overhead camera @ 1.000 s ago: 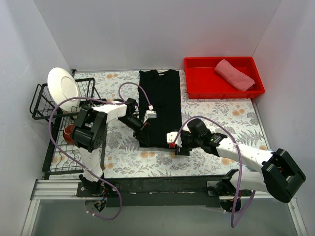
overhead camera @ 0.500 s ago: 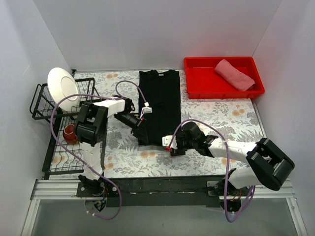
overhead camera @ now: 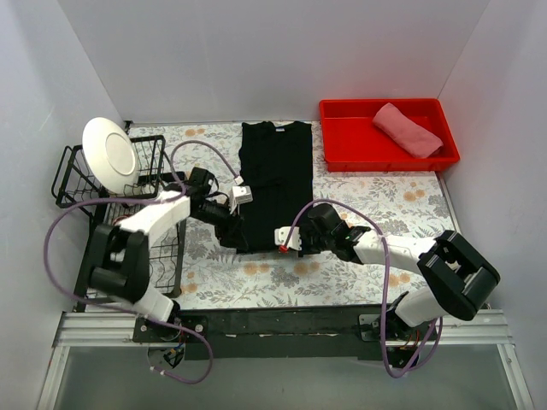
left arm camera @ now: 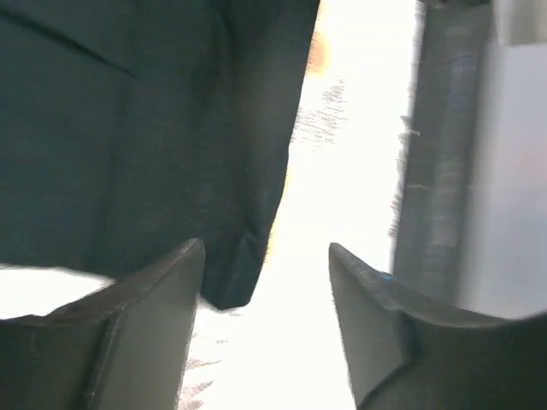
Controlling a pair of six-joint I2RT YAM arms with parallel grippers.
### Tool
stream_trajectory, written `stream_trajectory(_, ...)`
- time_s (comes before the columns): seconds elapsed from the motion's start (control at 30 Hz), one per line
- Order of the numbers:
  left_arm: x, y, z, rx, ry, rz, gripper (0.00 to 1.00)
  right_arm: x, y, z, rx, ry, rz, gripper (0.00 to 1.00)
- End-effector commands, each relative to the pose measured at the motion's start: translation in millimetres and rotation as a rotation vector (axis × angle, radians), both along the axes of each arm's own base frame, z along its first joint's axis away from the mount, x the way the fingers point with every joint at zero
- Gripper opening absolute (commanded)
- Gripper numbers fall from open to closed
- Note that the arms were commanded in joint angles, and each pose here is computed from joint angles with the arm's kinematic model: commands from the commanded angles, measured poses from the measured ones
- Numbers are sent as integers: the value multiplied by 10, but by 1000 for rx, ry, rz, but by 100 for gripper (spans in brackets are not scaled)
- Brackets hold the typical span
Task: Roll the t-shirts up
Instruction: Roll the T-shirt to the center of the board.
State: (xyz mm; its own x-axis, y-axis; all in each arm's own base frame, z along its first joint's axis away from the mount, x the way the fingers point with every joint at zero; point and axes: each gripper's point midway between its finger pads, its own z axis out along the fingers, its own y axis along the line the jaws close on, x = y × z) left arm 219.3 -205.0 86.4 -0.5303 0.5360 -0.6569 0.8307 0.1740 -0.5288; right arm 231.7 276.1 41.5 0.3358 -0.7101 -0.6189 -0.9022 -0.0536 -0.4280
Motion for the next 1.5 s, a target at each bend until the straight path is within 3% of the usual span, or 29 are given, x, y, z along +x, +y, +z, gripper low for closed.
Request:
stream_trajectory(0.0, 654, -72, 546, -20, -615, 136, 68, -125, 7, 110, 1, 90, 10, 1)
stream_trajectory(0.03, 492, -93, 513, -25, -680, 108, 98, -117, 12, 121, 2, 88, 8, 1)
stream_trajectory(0.13, 383, -193, 500, -29, -803, 57, 98, -89, -9, 114, 2, 101, -30, 1)
stream_trajectory(0.33, 173, -334, 270, -36, -844, -52, 98, -115, -76, 30, -22, 137, -54, 1)
stream_trajectory(0.5, 67, -305, 53, -20, -871, -148, 88, -96, -135, 2, -28, 172, -80, 1)
stream_trajectory(0.77, -26, -294, -204, 13, -946, -242, 84, -108, -122, 38, 8, 205, -101, 1)
stream_trajectory(0.93, -12, -372, -269, 31, -1073, -266, 77, -151, -107, 47, 16, 237, -100, 1)
stream_trajectory(1.1, 93, -400, -370, 98, -1038, -232, 56, -195, -122, 26, 10, 260, -96, 1)
stream_trajectory(1.3, 120, -382, -306, 152, -947, -211, 15, -290, -213, -56, -38, 285, -69, 1)
stream_trajectory(1.47, -210, -263, -196, 179, -737, -287, 1, -424, -308, 43, -86, 392, -22, 1)
